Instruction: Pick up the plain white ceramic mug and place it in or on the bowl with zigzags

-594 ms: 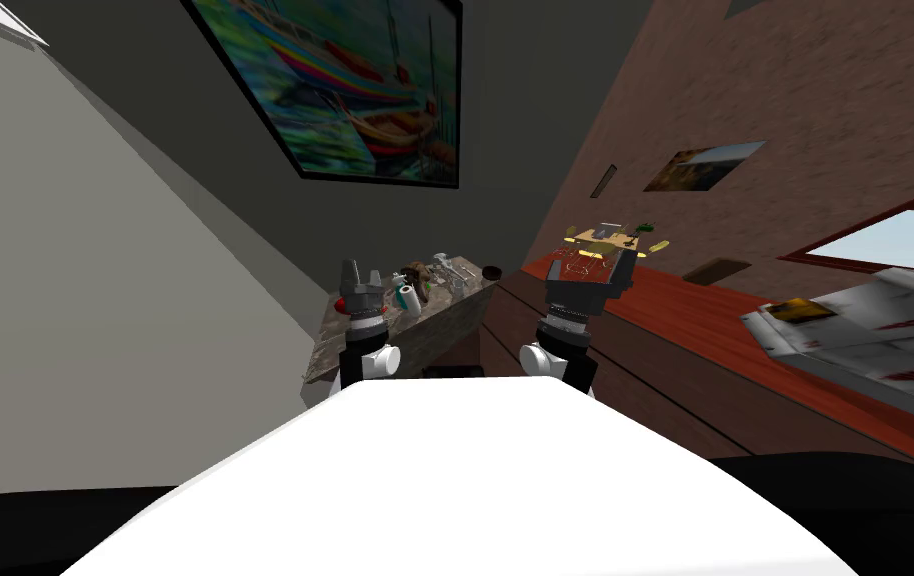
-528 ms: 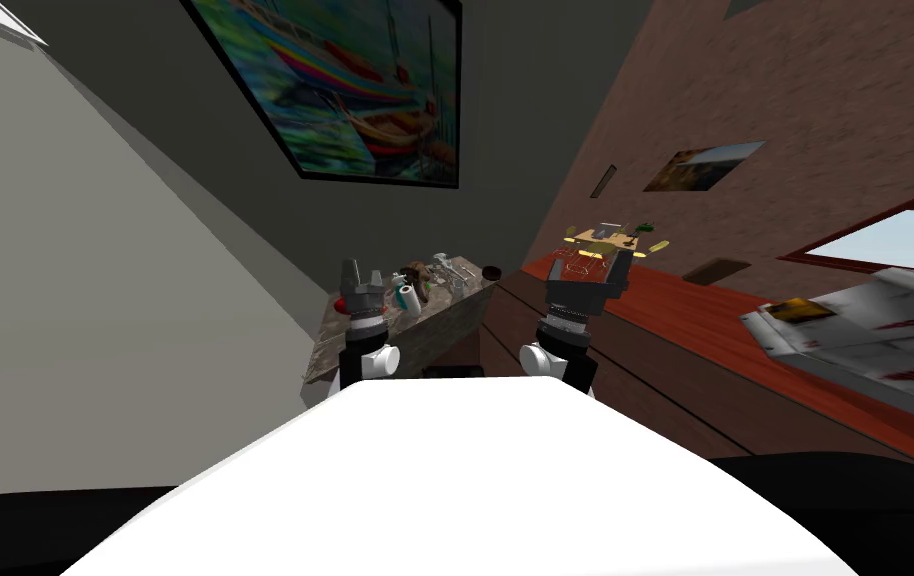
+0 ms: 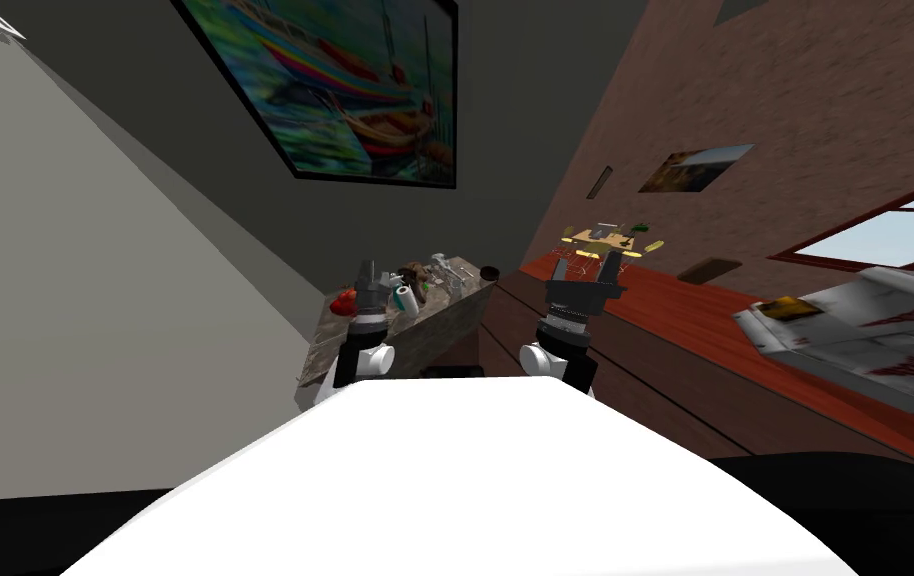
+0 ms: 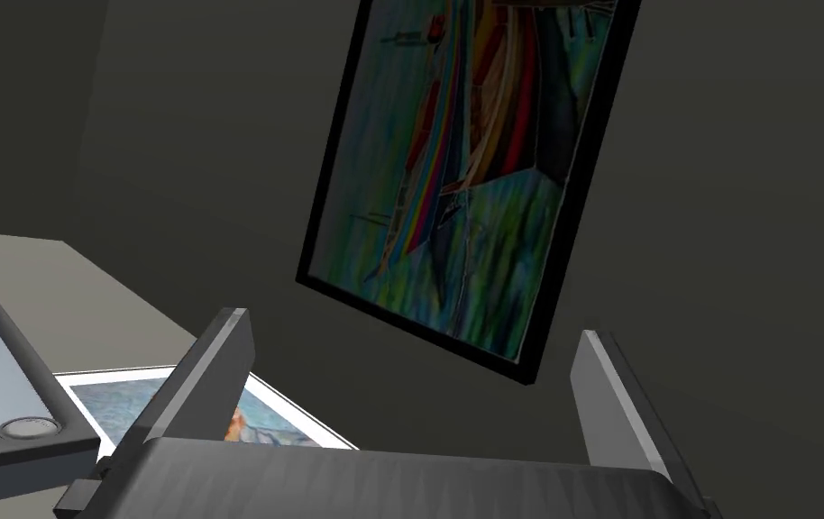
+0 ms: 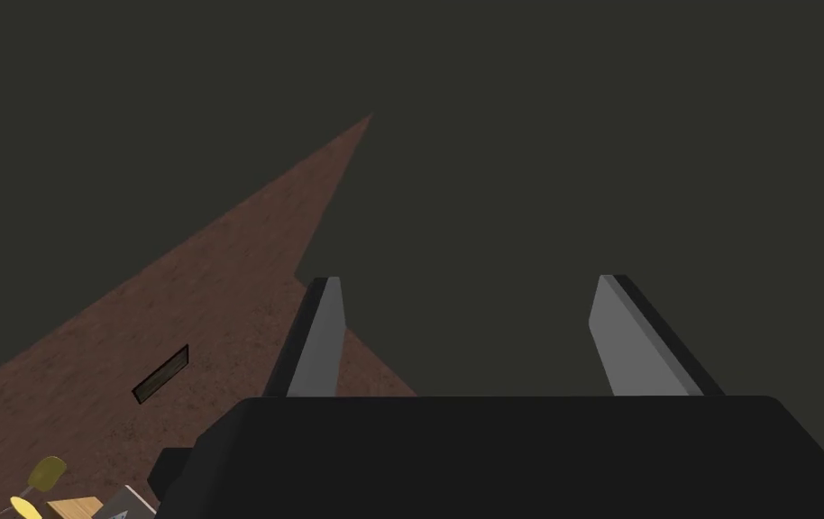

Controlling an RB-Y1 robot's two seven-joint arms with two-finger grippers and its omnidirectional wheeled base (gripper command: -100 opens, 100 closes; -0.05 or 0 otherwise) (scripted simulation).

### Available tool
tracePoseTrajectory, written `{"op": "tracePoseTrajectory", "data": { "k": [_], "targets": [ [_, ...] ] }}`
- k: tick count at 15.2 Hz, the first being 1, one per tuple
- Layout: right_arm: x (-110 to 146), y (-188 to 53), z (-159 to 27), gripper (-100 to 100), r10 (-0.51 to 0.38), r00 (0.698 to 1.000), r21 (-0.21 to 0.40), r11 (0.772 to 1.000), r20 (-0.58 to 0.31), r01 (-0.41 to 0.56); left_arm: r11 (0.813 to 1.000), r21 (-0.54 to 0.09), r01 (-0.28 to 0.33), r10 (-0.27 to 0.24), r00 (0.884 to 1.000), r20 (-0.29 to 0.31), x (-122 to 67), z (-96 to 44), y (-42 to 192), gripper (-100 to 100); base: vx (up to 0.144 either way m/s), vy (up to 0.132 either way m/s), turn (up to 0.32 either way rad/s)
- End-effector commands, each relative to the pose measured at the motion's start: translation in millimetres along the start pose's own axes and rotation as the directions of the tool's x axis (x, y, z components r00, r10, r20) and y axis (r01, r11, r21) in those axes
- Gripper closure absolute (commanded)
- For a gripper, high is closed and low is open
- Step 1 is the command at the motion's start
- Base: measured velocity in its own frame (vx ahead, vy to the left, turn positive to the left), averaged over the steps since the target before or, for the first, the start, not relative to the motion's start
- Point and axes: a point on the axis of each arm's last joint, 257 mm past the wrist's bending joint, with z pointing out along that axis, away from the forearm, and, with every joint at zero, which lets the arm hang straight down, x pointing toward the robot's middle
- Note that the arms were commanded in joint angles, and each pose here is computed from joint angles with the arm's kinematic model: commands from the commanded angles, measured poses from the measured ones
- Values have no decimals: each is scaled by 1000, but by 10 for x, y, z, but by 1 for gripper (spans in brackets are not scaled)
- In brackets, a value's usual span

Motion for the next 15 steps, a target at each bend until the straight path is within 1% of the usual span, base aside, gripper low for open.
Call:
{"op": "tracePoseTrajectory", "data": {
  "k": [1,2,3,4,5,6,7,8,9,11,12,14,15],
  "targets": [
    [0,0,0,0,0,1000,0,1000,0,0,999,-40,-13,12,999,-45,59,44,152,-100,12,-32,-27],
    [0,0,0,0,0,1000,0,1000,0,0,998,-53,-14,12,999,-47,65,42,186,-100,9,-30,-21],
    [0,0,0,0,0,1000,0,1000,0,0,997,-73,-22,17,997,-72,94,77,269,-100,8,-37,-28],
    [0,0,0,0,0,1000,0,1000,0,0,996,-90,-23,17,997,-75,101,73,312,-100,10,-35,-27],
    [0,0,0,0,0,1000,0,1000,0,0,996,-90,-23,17,997,-75,101,73,312,-100,11,-21,-7],
    [0,0,0,0,0,1000,0,1000,0,0,993,-115,-32,21,995,-99,129,109,410,-100,13,-20,-19],
    [0,0,0,0,0,1000,0,1000,0,0,991,-130,-34,21,995,-102,135,103,450,-100,12,-22,-29],
    [0,0,0,0,0,1000,0,1000,0,0,991,-130,-34,21,995,-102,135,103,450,-100,8,-16,-13],
    [0,0,0,0,0,1000,0,1000,0,0,987,-157,-44,24,992,-125,160,141,554,-100,11,-23,-21],
    [0,0,0,0,0,1000,0,1000,0,0,984,-173,-46,23,992,-128,166,133,597,-100,9,-24,-20],
    [0,0,0,0,0,1000,0,1000,0,0,979,-196,-55,26,989,-148,186,174,692,-100,7,-25,-27],
    [0,0,0,0,0,1000,0,1000,0,0,974,-219,-58,25,988,-153,194,160,752,-100,9,-26,-23],
    [0,0,0,0,0,1000,0,1000,0,0,969,-239,-68,27,985,-171,210,205,840,-100,12,-30,-32]
  ]
}}
